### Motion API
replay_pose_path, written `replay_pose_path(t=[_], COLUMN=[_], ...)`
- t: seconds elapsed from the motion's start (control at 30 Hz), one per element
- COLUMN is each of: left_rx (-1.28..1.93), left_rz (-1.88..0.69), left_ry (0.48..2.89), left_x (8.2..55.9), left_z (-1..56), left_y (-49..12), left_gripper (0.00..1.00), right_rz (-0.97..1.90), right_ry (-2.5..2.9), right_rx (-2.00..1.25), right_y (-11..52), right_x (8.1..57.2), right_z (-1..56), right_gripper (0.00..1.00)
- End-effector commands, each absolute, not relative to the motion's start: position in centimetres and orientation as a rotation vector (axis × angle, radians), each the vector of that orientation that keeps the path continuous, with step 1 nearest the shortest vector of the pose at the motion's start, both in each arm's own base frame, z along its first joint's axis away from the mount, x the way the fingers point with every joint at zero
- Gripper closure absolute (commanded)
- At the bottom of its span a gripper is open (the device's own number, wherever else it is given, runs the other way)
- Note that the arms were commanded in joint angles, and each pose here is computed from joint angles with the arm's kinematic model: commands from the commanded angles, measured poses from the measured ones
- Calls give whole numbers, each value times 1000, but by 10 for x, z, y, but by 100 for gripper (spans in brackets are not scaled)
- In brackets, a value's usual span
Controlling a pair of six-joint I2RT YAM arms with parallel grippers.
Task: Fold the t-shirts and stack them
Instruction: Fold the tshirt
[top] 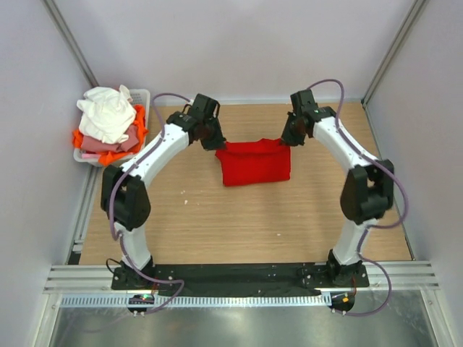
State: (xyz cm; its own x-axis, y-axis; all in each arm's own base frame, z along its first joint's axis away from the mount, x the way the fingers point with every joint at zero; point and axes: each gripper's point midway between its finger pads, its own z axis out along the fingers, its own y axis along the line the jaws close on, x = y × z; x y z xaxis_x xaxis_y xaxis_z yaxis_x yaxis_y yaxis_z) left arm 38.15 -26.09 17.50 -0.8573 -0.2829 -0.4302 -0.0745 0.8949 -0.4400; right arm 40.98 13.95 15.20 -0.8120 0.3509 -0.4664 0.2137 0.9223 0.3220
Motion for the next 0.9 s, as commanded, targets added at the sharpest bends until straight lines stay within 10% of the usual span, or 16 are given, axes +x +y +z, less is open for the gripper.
replay_pose_path(t=[0.0,0.1,0.17,0.5,0.87], left_rx=[-317,-429,-503,-463,-228], left_rz=[-501,-540,-562,-466,-599], left_ry=[2649,2653,2629,2496,2481], left_x=[428,483,515,481,438], left_z=[137,106,111,159,178], left_y=[-243,-234,-221,-204,-297], left_gripper=[100,43,8,9,60], right_rz=[273,269,287,337,893], right_ry=[2481,2489,2445,2274,2259], right_rx=[405,395,367,306,210], right_y=[129,132,135,121,189], right_x=[475,534,559,505,453], right_z=[157,138,151,203,176], right_gripper=[97,41,33,20,30])
